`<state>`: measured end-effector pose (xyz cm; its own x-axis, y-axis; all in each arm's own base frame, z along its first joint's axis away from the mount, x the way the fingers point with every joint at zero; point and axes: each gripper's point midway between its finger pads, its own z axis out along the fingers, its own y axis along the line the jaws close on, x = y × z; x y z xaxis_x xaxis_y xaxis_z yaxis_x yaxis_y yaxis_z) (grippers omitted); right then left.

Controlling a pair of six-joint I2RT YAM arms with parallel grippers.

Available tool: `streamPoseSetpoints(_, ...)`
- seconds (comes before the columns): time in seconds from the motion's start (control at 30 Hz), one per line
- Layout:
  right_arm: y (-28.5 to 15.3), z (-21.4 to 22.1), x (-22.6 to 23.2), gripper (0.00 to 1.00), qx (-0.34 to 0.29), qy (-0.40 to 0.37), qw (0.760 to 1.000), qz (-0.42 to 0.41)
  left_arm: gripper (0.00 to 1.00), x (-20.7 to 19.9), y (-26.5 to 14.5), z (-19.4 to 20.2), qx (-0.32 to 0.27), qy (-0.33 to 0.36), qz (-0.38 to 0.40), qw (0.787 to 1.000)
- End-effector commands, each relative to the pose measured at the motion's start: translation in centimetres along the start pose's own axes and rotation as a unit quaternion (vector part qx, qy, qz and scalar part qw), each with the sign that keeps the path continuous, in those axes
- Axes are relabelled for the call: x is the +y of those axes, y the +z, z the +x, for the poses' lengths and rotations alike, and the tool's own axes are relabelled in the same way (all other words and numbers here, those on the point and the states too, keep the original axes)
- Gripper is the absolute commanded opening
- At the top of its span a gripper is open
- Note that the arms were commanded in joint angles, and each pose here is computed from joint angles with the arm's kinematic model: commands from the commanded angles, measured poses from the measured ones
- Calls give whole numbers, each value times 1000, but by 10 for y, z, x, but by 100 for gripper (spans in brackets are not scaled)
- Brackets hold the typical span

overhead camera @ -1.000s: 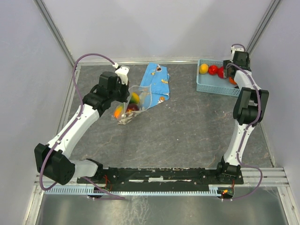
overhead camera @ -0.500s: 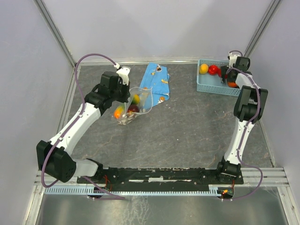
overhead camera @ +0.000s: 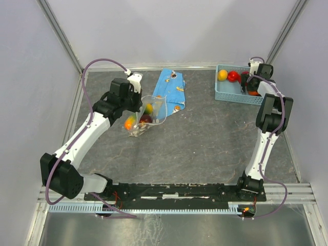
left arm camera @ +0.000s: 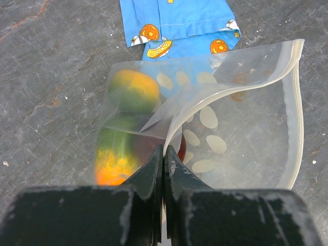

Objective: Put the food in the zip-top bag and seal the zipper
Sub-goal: Pick up the fake fruit from the bin.

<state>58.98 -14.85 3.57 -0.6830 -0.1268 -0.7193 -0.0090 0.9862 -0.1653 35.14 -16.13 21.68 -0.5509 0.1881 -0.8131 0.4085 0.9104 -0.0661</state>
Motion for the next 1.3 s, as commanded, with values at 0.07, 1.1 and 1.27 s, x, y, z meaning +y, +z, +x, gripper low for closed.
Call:
streamPoseSetpoints(0.07, -33, -29, -4, 93, -36, 11, 999, 10, 3, -5, -8, -24, -33, -23, 9, 999)
streamPoseSetpoints(1.1, -100, -74, 8, 44, -104, 70, 992, -13, 3, -10, -16, -30, -45, -26, 23, 998)
streamPoseSetpoints(1.27, -127, -89, 23, 44, -132, 88, 987, -32, 3, -13, -18, -32, -49, -28, 29, 998)
